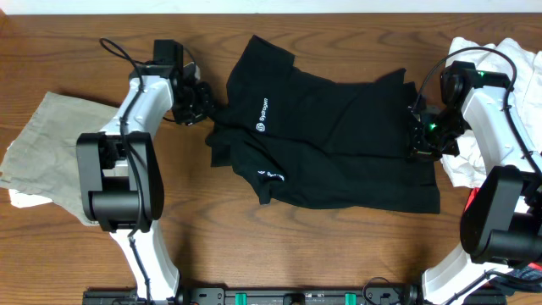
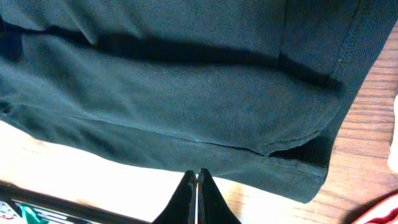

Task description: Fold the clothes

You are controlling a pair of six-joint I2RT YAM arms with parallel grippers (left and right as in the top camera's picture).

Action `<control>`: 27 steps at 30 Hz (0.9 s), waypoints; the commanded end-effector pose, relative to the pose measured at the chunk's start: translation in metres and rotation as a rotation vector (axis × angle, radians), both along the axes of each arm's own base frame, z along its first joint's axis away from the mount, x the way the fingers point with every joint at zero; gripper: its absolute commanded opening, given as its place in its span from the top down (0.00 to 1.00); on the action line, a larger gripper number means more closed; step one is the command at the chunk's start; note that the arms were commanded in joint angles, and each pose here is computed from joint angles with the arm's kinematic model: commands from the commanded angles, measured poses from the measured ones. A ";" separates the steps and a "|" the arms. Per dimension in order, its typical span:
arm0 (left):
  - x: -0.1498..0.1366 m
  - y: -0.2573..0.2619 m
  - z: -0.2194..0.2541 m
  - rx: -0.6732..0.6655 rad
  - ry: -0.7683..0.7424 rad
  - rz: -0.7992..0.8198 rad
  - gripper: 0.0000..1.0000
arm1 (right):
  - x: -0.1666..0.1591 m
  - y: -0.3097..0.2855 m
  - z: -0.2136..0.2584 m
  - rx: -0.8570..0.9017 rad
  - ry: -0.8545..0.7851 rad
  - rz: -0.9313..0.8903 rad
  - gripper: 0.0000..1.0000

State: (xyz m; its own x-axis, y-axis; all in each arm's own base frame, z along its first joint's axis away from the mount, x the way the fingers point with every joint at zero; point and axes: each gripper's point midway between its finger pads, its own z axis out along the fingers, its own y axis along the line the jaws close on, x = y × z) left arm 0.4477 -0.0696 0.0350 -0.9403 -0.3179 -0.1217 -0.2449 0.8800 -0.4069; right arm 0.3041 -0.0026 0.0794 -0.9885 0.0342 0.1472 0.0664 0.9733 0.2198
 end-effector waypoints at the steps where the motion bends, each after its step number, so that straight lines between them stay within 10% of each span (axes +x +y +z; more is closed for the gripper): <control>1: -0.006 -0.013 -0.022 -0.014 0.059 0.002 0.55 | -0.001 0.000 0.004 0.001 -0.013 0.017 0.98; 4: -0.005 -0.018 -0.030 -0.019 0.067 0.011 0.88 | -0.002 0.000 0.004 0.002 -0.009 0.017 0.98; 7: -0.004 -0.017 -0.030 -0.020 0.070 0.021 0.93 | -0.002 0.000 0.004 0.002 -0.009 0.017 0.98; 27: -0.020 -0.004 -0.035 0.031 0.140 0.038 0.51 | -0.002 0.000 0.004 0.001 -0.009 0.017 0.98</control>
